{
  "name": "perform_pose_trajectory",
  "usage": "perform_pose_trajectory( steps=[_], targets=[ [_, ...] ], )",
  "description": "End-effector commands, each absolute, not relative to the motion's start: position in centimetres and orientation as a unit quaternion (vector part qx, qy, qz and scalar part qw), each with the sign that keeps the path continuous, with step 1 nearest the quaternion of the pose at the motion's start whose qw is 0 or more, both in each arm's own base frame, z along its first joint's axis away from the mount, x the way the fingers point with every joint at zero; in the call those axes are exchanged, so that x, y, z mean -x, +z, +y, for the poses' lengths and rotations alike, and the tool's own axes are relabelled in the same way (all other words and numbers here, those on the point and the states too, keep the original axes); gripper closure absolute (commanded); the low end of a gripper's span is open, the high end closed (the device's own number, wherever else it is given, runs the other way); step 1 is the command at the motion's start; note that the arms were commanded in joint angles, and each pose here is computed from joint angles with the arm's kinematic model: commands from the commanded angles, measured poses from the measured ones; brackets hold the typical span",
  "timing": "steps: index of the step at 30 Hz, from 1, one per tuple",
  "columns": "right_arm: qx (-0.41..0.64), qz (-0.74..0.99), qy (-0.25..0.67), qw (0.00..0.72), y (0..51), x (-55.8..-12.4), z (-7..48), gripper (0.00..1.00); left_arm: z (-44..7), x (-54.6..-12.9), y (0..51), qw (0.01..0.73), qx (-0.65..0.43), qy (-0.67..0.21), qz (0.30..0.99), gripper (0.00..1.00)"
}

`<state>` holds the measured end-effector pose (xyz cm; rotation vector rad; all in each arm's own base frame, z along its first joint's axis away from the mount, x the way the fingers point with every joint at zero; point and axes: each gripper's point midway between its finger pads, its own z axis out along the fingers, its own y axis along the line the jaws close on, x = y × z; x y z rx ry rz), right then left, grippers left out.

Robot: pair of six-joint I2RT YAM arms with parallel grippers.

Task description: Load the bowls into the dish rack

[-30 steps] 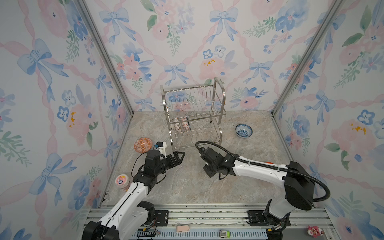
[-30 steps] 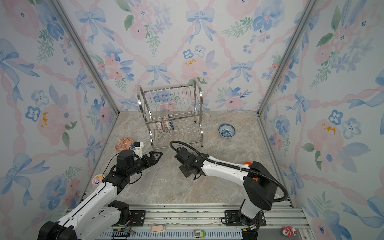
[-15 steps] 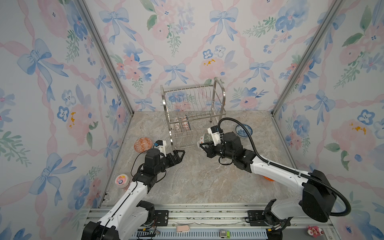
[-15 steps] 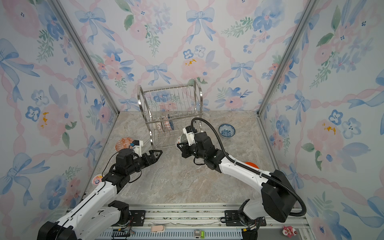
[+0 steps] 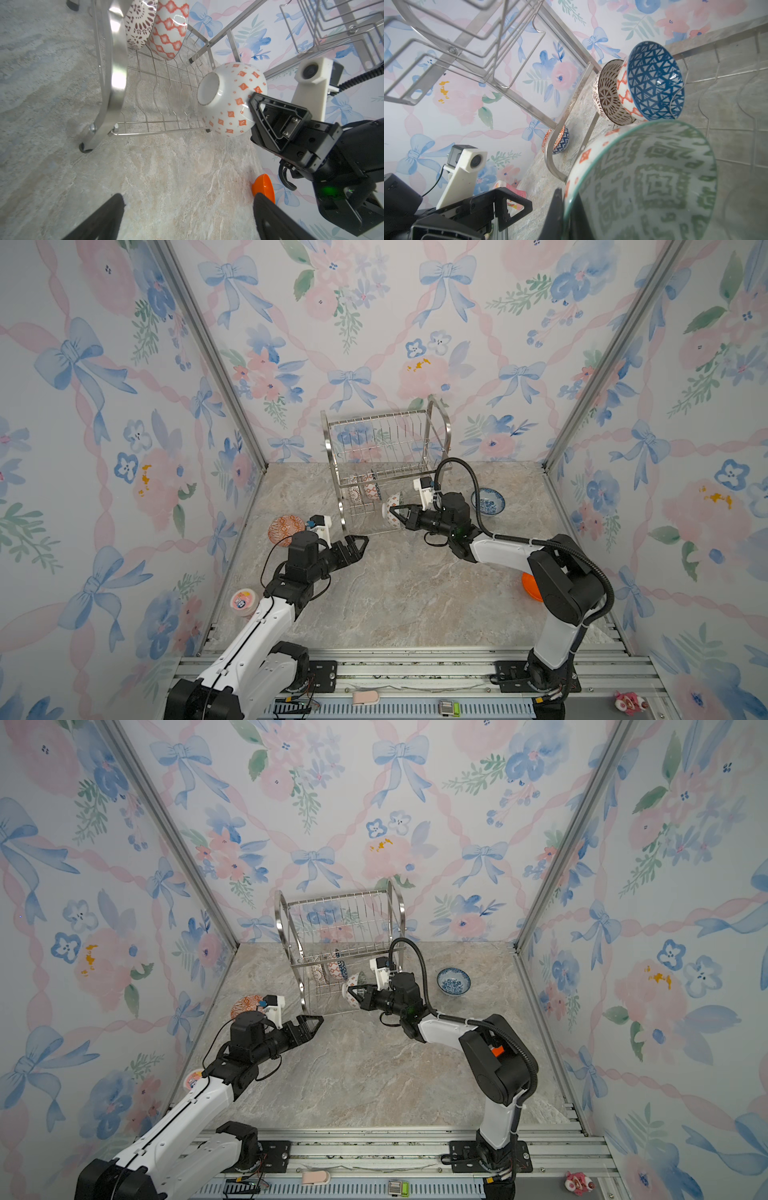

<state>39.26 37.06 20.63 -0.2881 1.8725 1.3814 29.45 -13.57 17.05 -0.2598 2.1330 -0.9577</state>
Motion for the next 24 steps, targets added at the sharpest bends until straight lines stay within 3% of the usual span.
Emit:
perform_pose_trajectory(
  steps=[1, 14, 24],
  targets=[
    [0.121, 0.678, 0.592, 0.419, 24.5, -40.6, 37.5, 1.00, -13.5, -29.8, 17.6, 0.387, 0.090, -0.371, 0.839, 0.02],
    [0.107, 0.636, 0.616, 0.452, 23.6, -44.2, 37.5, 1.00, -13.2, -30.6, 17.2, 0.384, 0.097, -0.363, 0.844, 0.02],
    [0.106, 0.646, 0.583, 0.482, 21.9, -43.1, 38.0, 1.00, -12.8, -31.6, 17.5, 0.392, 0.114, -0.358, 0.840, 0.02]
  ],
)
